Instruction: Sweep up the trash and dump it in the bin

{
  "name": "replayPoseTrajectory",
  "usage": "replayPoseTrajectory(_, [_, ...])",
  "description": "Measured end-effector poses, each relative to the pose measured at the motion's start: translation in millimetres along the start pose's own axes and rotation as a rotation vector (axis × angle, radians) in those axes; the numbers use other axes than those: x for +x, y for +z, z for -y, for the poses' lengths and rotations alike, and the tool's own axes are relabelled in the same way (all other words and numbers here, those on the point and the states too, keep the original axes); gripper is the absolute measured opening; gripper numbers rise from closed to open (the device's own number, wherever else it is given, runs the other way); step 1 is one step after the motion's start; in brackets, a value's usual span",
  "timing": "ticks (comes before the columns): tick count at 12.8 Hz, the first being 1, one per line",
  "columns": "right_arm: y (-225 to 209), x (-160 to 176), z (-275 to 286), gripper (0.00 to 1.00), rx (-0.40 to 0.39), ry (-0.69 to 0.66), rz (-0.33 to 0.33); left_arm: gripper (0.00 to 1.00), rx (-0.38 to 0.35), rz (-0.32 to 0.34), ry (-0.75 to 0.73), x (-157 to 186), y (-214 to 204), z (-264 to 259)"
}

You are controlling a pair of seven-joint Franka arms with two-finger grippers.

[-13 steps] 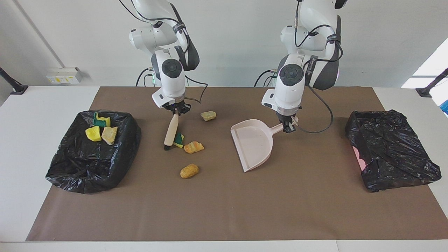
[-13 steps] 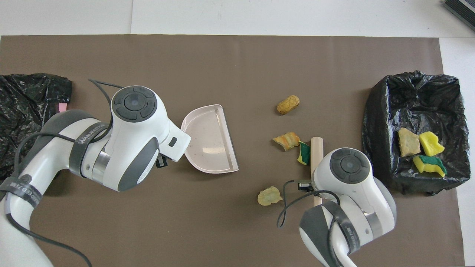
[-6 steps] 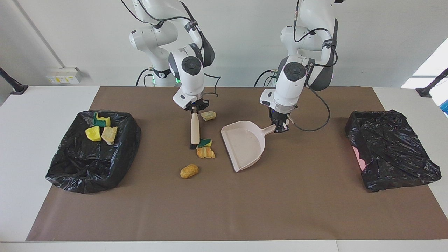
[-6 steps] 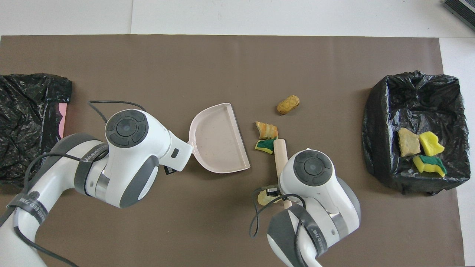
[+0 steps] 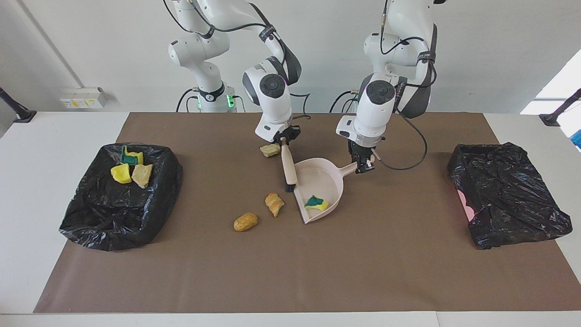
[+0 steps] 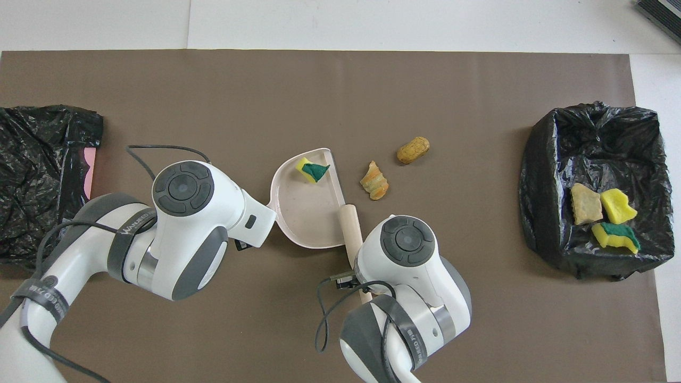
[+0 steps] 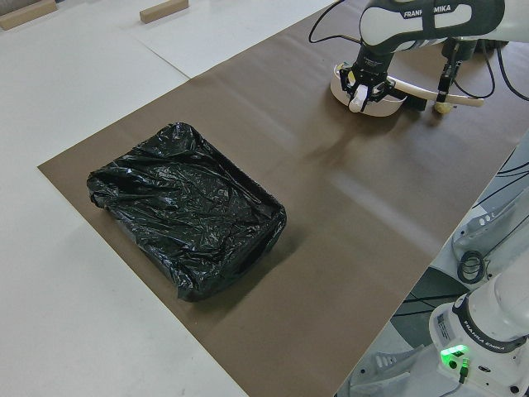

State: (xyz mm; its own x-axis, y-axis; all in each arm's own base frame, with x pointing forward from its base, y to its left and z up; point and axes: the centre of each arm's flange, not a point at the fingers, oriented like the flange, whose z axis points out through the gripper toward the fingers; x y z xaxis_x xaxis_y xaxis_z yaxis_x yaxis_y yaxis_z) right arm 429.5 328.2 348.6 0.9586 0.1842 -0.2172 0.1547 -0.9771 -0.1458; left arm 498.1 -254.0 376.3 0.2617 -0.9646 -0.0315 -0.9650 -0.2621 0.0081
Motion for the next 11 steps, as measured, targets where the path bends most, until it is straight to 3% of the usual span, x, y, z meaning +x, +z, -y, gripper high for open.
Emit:
replayPoseTrajectory(4, [-45.0, -3.9, -4.1, 0.25, 0.0, 0.0, 0.091, 0.31, 0.0, 0.0, -0.022, -1.4, 6.1, -2.3])
replayPoseTrajectory(6, [-58.3, -18.7, -15.0, 0.25, -0.02, 0.07, 0.137, 0.31, 0.013, -0.013, -0.03, 0.1, 5.2, -1.4])
replayPoseTrajectory(8, [-58.5, -38.2, -12.4, 0.25, -0.048, 0.176, 0.154, 0.31, 0.019, -0.019, -0.038, 0.1, 6.1, -1.1])
replayPoseTrajectory(11, [-36.0, -80.7, -1.2, 0.25, -0.101, 0.224, 0.184, 0.31, 0.017, -0.018, -0.059, -1.4, 7.3, -0.6])
